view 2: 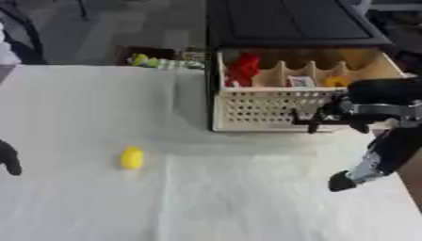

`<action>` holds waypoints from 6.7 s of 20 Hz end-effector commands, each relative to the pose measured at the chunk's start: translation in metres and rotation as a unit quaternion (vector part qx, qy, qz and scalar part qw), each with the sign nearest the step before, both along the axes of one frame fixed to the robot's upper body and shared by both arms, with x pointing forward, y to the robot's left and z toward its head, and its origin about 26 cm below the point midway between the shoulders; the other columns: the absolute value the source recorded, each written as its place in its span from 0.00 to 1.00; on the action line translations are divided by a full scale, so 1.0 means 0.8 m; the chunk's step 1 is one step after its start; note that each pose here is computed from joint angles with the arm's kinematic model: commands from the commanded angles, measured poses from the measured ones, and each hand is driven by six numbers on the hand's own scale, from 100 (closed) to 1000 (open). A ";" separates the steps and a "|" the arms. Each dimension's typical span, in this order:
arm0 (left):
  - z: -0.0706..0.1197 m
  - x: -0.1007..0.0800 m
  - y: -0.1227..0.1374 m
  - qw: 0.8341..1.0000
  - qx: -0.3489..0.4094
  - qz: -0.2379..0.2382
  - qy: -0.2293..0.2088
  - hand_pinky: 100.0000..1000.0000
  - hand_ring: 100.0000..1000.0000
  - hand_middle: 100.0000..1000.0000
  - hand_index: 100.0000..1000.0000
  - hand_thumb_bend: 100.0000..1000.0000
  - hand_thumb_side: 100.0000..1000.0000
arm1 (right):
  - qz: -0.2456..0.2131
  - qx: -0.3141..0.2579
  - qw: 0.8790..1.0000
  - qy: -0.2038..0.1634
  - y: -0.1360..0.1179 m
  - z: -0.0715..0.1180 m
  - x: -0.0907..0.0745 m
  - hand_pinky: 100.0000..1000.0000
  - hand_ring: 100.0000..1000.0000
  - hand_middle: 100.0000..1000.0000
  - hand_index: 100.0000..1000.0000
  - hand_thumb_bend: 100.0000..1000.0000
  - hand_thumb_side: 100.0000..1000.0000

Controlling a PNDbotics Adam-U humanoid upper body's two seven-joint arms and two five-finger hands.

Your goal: Pick up objects from table and place into drawer.

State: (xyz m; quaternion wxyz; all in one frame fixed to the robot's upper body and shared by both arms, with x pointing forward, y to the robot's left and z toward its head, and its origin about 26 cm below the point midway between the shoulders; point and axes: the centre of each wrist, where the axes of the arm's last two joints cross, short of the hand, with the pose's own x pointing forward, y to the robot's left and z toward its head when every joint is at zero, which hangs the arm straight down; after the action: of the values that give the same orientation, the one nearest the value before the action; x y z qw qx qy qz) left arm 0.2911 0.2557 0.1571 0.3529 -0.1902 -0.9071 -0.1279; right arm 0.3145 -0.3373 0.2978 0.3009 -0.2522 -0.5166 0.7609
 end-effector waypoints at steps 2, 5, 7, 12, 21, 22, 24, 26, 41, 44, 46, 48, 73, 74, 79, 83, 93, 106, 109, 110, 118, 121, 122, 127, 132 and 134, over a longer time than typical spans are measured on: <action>0.008 -0.001 0.001 1.000 0.006 -0.001 -0.010 0.35 0.51 0.51 0.54 0.00 0.88 | -0.001 -0.011 1.000 -0.006 -0.001 0.010 -0.005 0.00 0.22 0.00 0.51 0.66 0.70; 0.008 -0.001 0.001 1.000 0.005 -0.001 -0.009 0.35 0.51 0.51 0.54 0.00 0.88 | -0.002 -0.012 1.000 -0.004 -0.002 0.009 -0.005 0.00 0.22 0.00 0.51 0.66 0.70; 0.008 -0.001 0.001 1.000 0.005 -0.001 -0.009 0.35 0.51 0.51 0.54 0.00 0.88 | -0.005 -0.013 1.000 -0.003 -0.003 0.008 -0.005 0.00 0.22 0.00 0.51 0.66 0.70; 0.008 -0.001 0.001 1.000 0.006 -0.001 -0.010 0.35 0.51 0.51 0.54 0.00 0.88 | 0.005 -0.006 1.000 -0.013 0.000 0.014 -0.007 0.00 0.23 0.00 0.51 0.66 0.73; 0.018 0.000 0.014 0.999 0.008 0.013 -0.046 0.35 0.51 0.52 0.55 0.00 0.80 | 0.064 0.122 0.987 -0.084 0.011 0.060 -0.029 0.00 0.30 0.00 0.48 0.58 0.89; 0.020 0.000 0.017 0.998 0.009 0.015 -0.054 0.35 0.51 0.52 0.55 0.00 0.78 | 0.069 0.138 0.984 -0.090 0.013 0.063 -0.031 0.00 0.31 0.00 0.47 0.56 0.90; 0.027 0.001 0.024 0.997 0.013 0.022 -0.077 0.35 0.51 0.52 0.55 0.00 0.75 | 0.078 0.171 0.977 -0.102 0.016 0.070 -0.036 0.00 0.32 0.00 0.47 0.55 0.92; 0.036 0.002 0.032 0.994 0.017 0.029 -0.104 0.35 0.51 0.53 0.56 0.00 0.71 | 0.088 0.201 0.969 -0.110 0.020 0.075 -0.040 0.00 0.33 0.00 0.47 0.52 0.94; 0.098 0.004 0.065 0.961 0.112 0.081 -0.241 0.33 0.51 0.53 0.52 0.00 0.48 | 0.125 0.482 0.848 -0.183 0.034 0.098 -0.047 0.27 0.49 0.10 0.52 0.26 1.00; 0.115 0.004 0.071 0.944 0.162 0.089 -0.273 0.33 0.52 0.54 0.53 0.00 0.42 | 0.134 0.519 0.821 -0.195 0.038 0.100 -0.047 0.29 0.50 0.12 0.52 0.25 1.00; 0.126 0.003 0.074 0.931 0.198 0.095 -0.293 0.33 0.53 0.56 0.57 0.00 0.38 | 0.137 0.530 0.813 -0.199 0.040 0.100 -0.046 0.31 0.50 0.12 0.52 0.25 1.00; 0.139 0.002 0.077 0.913 0.238 0.100 -0.315 0.34 0.54 0.57 0.60 0.00 0.36 | 0.143 0.544 0.802 -0.200 0.042 0.101 -0.046 0.33 0.52 0.14 0.53 0.24 1.00; 0.212 0.024 0.067 0.725 0.558 0.069 -0.398 0.50 0.70 0.73 1.00 0.00 0.78 | 0.186 0.611 0.747 -0.185 0.067 0.114 -0.044 0.37 0.53 0.15 0.51 0.19 1.00; 0.214 0.028 0.064 0.723 0.563 0.069 -0.394 0.50 0.70 0.73 1.00 0.00 0.85 | 0.186 0.611 0.747 -0.182 0.067 0.114 -0.043 0.37 0.53 0.15 0.51 0.19 1.00; 0.220 0.049 0.052 0.718 0.587 0.069 -0.367 0.47 0.68 0.69 1.00 0.00 0.80 | 0.187 0.614 0.746 -0.175 0.069 0.114 -0.043 0.38 0.53 0.15 0.51 0.19 1.00; 0.219 0.067 0.047 0.714 0.610 0.072 -0.337 0.46 0.67 0.69 1.00 0.00 0.80 | 0.186 0.617 0.745 -0.170 0.070 0.112 -0.042 0.38 0.53 0.15 0.50 0.18 1.00; 0.204 0.122 0.036 0.706 0.649 0.072 -0.274 0.45 0.66 0.68 1.00 0.00 0.83 | 0.180 0.627 0.741 -0.159 0.071 0.110 -0.041 0.38 0.53 0.15 0.50 0.17 1.00; 0.171 0.148 0.031 0.678 0.687 0.060 -0.255 0.49 0.70 0.72 1.00 0.00 1.00 | 0.169 0.633 0.739 -0.156 0.069 0.109 -0.040 0.39 0.54 0.14 0.50 0.16 1.00; 0.164 0.147 0.030 0.671 0.695 0.049 -0.253 0.50 0.70 0.72 1.00 0.00 1.00 | 0.166 0.635 0.739 -0.155 0.068 0.108 -0.040 0.39 0.54 0.14 0.49 0.16 1.00; 0.163 0.145 0.030 0.667 0.699 0.045 -0.254 0.50 0.71 0.73 1.00 0.00 1.00 | 0.165 0.635 0.739 -0.155 0.068 0.108 -0.040 0.39 0.54 0.14 0.49 0.16 1.00; 0.153 0.131 0.027 0.633 0.722 0.018 -0.278 0.56 0.75 0.77 1.00 0.00 1.00 | 0.155 0.640 0.737 -0.151 0.064 0.104 -0.039 0.39 0.54 0.14 0.49 0.15 1.00; 0.148 0.126 0.026 0.636 0.715 0.015 -0.290 0.54 0.73 0.75 1.00 0.00 1.00 | 0.154 0.641 0.737 -0.151 0.063 0.103 -0.039 0.39 0.54 0.14 0.49 0.15 1.00; 0.147 0.124 0.025 0.639 0.711 0.016 -0.293 0.52 0.72 0.75 1.00 0.00 1.00 | 0.153 0.641 0.737 -0.151 0.063 0.103 -0.039 0.39 0.54 0.14 0.49 0.15 1.00; 0.144 0.119 0.017 0.655 0.693 0.026 -0.300 0.50 0.71 0.73 1.00 0.00 1.00 | 0.150 0.644 0.735 -0.148 0.062 0.102 -0.038 0.39 0.54 0.14 0.49 0.15 1.00; 0.140 0.113 0.010 0.643 0.702 0.030 -0.306 0.52 0.72 0.75 1.00 0.00 1.00 | 0.148 0.645 0.735 -0.147 0.062 0.101 -0.038 0.39 0.54 0.14 0.49 0.15 1.00; 0.142 0.109 0.008 0.631 0.711 0.032 -0.310 0.54 0.72 0.76 1.00 0.00 1.00 | 0.147 0.645 0.735 -0.146 0.062 0.101 -0.038 0.39 0.54 0.14 0.48 0.15 1.00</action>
State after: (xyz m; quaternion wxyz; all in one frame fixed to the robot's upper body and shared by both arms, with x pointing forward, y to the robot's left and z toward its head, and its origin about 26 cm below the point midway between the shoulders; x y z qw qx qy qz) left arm 0.3831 0.2558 0.2580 0.0994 0.1838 -0.6205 -0.7559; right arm 0.2903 -0.2863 0.3704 0.2095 -0.0219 -0.9499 0.2309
